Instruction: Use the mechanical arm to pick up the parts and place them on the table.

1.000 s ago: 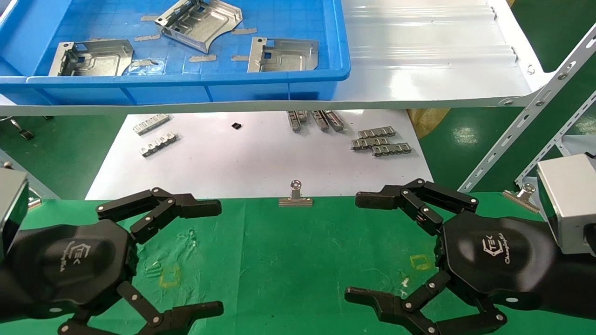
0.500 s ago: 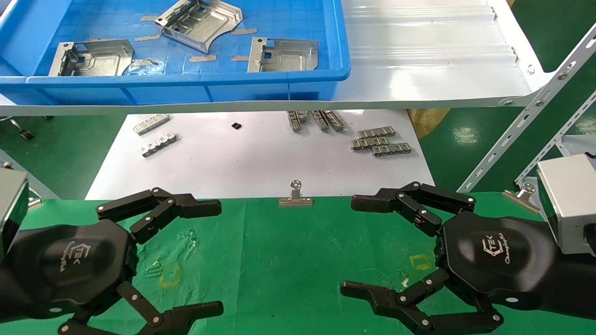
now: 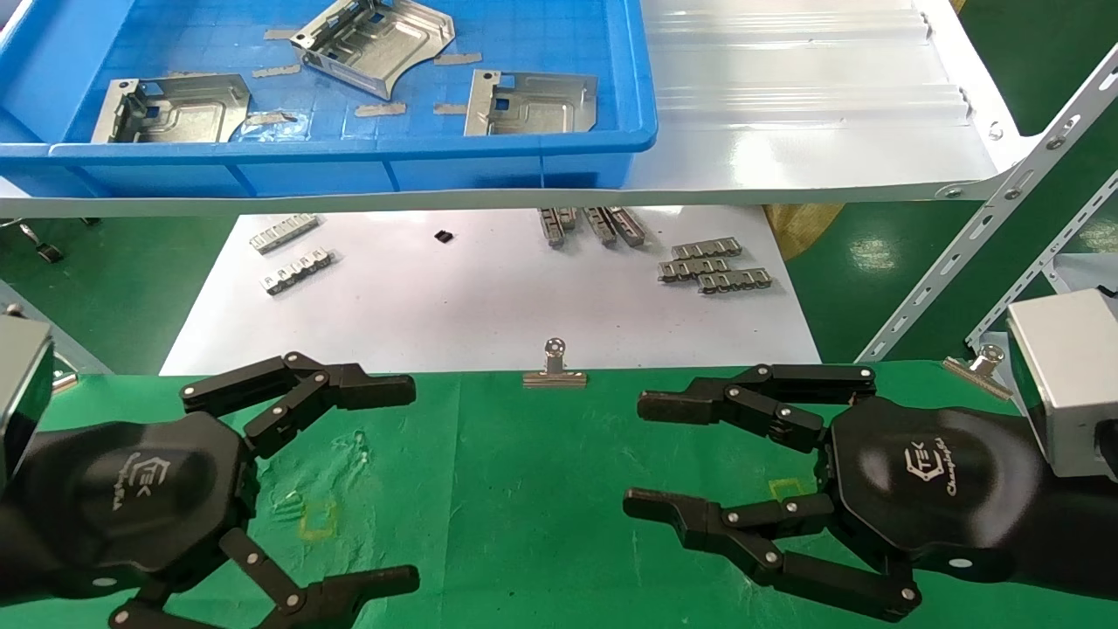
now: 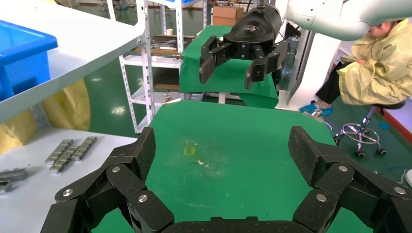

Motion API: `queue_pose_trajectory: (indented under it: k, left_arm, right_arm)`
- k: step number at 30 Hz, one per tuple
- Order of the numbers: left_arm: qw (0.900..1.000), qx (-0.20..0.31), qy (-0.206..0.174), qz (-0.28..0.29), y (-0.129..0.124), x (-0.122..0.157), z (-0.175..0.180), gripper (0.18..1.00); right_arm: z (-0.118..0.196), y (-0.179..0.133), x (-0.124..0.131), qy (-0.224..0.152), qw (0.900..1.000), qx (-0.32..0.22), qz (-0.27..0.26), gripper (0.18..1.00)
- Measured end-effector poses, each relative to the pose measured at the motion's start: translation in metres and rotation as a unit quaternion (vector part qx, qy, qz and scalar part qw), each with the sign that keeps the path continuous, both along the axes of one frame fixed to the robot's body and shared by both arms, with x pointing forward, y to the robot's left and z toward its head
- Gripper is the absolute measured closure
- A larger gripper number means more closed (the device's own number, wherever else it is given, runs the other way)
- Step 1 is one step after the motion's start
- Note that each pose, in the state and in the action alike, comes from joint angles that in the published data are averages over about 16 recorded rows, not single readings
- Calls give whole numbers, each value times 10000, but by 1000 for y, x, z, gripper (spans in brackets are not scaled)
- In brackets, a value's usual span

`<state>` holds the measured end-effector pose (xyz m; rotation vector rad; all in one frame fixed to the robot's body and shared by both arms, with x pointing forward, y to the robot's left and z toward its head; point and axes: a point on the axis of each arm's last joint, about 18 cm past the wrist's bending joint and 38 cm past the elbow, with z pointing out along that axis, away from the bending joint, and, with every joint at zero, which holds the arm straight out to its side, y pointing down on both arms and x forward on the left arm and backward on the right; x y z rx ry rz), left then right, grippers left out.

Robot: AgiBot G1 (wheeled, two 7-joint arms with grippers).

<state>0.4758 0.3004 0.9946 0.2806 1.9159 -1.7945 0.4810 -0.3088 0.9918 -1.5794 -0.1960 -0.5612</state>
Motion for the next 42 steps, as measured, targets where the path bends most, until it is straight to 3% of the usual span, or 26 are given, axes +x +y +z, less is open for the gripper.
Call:
queue_pose_trajectory:
  k: [8,16,21,26,35,42]
  left_arm:
    - [9986,-225,-367,310,2,17,40,183]
    - [9856,-784,-830,1248,4,81,130,183]
    - [9682,-1085,-915,2062,-2,132,186,183]
    - [9438,-1195,-912,2942,-8,177,220,183]
    - [8979,-1143,-774,4179,-5,226,230,186]
    - [8797,-1021,-678,4595,3,237,227,214]
  right_arm:
    - [0,0,0,0,10000,0,0,708]
    - [0,0,0,0,10000,0,0,860]
    - [0,0,0,0,10000,0,0,926]
    - [0,0,0,0,10000,0,0,963]
    - [0,0,0,0,10000,0,0,986]
    - [0,0,0,0,10000,0,0,974]
